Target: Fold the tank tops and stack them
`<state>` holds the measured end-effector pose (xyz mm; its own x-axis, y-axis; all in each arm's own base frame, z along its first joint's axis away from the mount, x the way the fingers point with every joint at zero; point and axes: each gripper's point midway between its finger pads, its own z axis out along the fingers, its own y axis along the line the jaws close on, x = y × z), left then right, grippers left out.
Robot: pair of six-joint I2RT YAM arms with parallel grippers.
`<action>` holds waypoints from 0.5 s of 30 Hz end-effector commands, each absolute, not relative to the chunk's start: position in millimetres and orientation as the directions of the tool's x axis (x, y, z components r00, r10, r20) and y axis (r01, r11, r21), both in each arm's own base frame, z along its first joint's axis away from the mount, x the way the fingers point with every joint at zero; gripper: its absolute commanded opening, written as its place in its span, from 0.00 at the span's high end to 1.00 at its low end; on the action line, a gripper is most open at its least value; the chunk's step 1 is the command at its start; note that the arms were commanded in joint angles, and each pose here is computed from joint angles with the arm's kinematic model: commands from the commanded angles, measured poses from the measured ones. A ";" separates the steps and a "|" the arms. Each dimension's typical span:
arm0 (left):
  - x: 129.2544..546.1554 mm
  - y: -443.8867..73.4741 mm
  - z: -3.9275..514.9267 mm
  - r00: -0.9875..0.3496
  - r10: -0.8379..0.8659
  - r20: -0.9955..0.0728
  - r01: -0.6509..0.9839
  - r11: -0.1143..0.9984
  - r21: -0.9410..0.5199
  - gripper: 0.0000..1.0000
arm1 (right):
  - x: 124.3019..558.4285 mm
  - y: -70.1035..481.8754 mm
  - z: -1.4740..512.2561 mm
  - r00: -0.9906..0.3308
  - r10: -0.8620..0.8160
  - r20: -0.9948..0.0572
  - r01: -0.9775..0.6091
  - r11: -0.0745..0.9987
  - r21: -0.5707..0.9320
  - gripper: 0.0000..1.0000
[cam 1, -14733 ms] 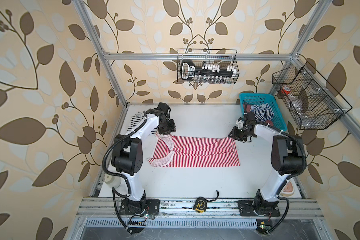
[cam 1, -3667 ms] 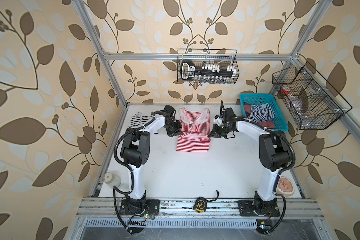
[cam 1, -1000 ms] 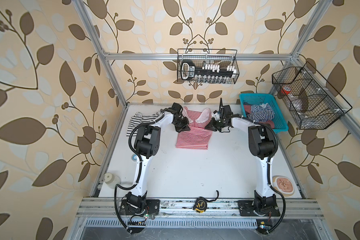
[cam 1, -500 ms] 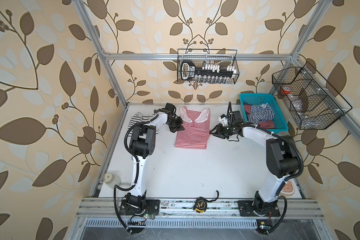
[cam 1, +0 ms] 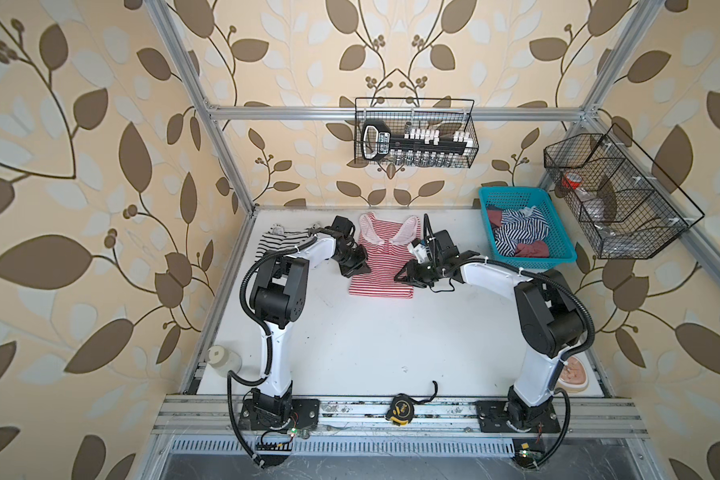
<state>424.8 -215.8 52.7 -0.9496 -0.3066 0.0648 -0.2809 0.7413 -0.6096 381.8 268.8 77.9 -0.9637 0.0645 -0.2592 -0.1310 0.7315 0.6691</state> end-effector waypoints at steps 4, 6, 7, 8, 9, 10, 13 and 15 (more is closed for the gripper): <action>407.8 -208.1 40.3 -0.945 -0.317 0.082 -0.303 0.752 -0.585 1.00 | 357.5 246.3 19.1 -0.989 0.075 -0.130 -0.019 0.798 0.602 0.67; 400.5 -207.2 36.6 -0.943 -0.319 0.093 -0.312 0.753 -0.579 1.00 | 349.1 239.0 9.7 -0.990 0.083 -0.112 0.000 0.806 0.591 0.68; 396.9 -206.5 35.1 -0.942 -0.320 0.097 -0.316 0.755 -0.574 1.00 | 346.1 235.9 6.3 -0.991 0.086 -0.107 0.007 0.809 0.587 0.68; 394.1 -206.6 35.0 -0.943 -0.318 0.099 -0.315 0.757 -0.572 1.00 | 342.6 232.7 2.6 -0.991 0.089 -0.099 0.015 0.814 0.581 0.68; 389.8 -205.9 34.1 -0.943 -0.318 0.104 -0.319 0.760 -0.566 1.00 | 339.4 230.0 -0.6 -0.992 0.089 -0.092 0.020 0.818 0.575 0.68; 385.8 -205.6 33.4 -0.943 -0.316 0.108 -0.320 0.763 -0.562 1.00 | 336.0 227.9 -3.4 -0.992 0.087 -0.087 0.022 0.822 0.569 0.68; 371.0 -206.9 29.6 -0.942 -0.311 0.127 -0.328 0.768 -0.550 1.00 | 326.7 222.8 -10.4 -0.994 0.078 -0.075 0.024 0.832 0.554 0.68; 358.5 -210.1 29.3 -0.943 -0.303 0.138 -0.328 0.772 -0.545 1.00 | 319.5 218.1 -15.6 -0.995 0.072 -0.063 0.026 0.841 0.541 0.68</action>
<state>380.8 -210.0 27.3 -0.9463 -0.3022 0.1152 -0.3107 0.7508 -0.5828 352.3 244.5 23.5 -0.9821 0.0738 -0.1732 -0.0554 0.7660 0.6404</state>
